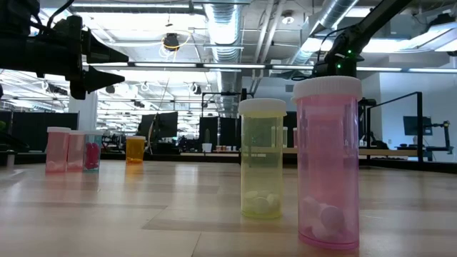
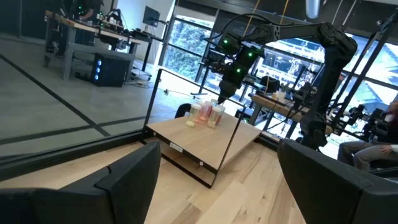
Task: Pick and place medicine bottles onto shelf by color
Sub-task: Put the yellow pill bottle on the shelf, then put the pink pill bottle on the shelf
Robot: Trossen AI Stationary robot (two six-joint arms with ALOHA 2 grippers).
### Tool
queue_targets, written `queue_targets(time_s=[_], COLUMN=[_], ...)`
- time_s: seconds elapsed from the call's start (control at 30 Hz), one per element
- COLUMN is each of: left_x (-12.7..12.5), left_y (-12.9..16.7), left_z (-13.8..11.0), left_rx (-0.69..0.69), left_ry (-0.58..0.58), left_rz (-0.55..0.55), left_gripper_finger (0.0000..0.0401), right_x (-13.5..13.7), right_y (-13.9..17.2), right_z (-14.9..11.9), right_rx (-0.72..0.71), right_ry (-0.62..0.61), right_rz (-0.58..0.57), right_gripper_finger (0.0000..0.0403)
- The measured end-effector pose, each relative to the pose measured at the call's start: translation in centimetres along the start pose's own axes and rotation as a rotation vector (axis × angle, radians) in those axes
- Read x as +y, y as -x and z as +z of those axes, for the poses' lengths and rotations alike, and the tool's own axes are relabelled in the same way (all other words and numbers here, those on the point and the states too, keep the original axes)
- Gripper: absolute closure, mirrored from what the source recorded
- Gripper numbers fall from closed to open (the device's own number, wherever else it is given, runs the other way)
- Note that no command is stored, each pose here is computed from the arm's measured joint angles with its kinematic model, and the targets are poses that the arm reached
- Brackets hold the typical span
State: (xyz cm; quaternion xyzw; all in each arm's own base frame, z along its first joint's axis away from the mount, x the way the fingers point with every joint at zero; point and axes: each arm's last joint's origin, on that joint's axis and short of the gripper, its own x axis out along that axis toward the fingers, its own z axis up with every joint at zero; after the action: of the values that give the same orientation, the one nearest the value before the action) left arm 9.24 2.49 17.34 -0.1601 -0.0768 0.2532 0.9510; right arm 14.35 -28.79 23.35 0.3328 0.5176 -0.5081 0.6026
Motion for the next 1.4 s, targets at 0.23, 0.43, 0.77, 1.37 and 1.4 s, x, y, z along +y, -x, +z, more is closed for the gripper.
queue_targets(time_s=[0.23,0.43,0.77,1.37,1.4], left_x=[0.0,0.0,0.0,0.0,0.0], left_y=[0.0,0.0,0.0,0.0,0.0], left_z=[0.0,0.0,0.0,0.0,0.0], left_rx=[0.000,0.000,0.000,0.000,0.000], left_ry=[0.000,0.000,0.000,0.000,0.000], left_rz=[0.000,0.000,0.000,0.000,0.000], left_gripper_finger=[0.0089,0.0089,0.0089,0.0089,0.0089], right_x=[0.0,-0.1,0.6,5.1,5.6], right_y=[0.0,0.9,3.6,10.1,10.6], right_z=[0.0,0.2,0.7,-1.2,-1.6], right_rx=[-0.004,0.006,-0.013,0.019,0.029], right_ry=[-0.011,-0.007,0.018,-0.260,-0.271], right_rz=[0.001,-0.020,-0.107,-0.128,-0.129], right_gripper_finger=[0.0197,0.0195,0.0202,0.0220,0.0222])
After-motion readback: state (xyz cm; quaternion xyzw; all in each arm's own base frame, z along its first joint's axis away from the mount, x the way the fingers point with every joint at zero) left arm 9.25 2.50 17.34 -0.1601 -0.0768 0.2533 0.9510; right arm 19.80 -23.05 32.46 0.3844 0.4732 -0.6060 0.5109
